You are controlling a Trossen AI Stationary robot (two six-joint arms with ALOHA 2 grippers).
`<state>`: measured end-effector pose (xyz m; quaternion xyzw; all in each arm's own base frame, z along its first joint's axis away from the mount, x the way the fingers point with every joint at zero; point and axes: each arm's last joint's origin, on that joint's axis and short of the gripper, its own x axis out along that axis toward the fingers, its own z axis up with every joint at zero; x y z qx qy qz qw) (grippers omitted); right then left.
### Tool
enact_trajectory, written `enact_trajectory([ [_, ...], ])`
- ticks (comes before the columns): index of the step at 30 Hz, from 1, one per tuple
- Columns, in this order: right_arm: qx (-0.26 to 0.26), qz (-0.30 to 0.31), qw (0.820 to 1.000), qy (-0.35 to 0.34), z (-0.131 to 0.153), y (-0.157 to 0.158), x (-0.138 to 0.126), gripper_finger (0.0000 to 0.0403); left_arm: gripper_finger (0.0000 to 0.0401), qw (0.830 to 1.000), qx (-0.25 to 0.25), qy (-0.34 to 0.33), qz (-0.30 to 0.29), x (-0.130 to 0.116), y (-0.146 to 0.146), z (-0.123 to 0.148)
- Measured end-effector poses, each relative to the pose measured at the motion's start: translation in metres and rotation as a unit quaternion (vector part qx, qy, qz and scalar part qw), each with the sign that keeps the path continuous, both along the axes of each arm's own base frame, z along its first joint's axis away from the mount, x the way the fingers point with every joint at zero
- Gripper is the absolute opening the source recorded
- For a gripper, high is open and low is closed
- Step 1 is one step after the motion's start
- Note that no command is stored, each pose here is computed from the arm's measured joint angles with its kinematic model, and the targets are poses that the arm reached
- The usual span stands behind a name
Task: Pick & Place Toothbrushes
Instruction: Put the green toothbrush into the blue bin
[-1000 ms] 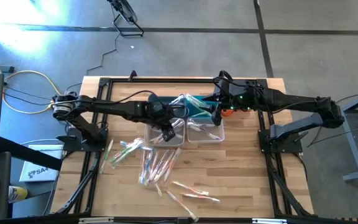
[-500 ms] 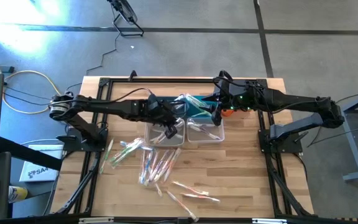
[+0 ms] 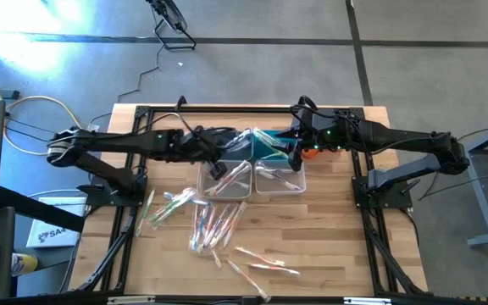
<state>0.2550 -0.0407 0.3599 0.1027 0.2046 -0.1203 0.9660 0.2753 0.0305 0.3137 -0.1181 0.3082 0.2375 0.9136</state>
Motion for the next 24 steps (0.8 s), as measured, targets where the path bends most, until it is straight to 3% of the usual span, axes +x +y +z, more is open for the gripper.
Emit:
enact_trajectory([
  [12, -0.006, -0.009, 1.000, 0.003, 0.000, -0.001, 0.000, 0.0173, 0.0009, 0.999, -0.022, -0.026, 0.003, -0.065, -0.010, 0.015],
  [24, -0.008, -0.013, 1.000, 0.001, 0.000, -0.001, 0.000, 0.0173, 0.0009, 0.995, -0.052, 0.032, -0.084, -0.101, -0.042, 0.003],
])
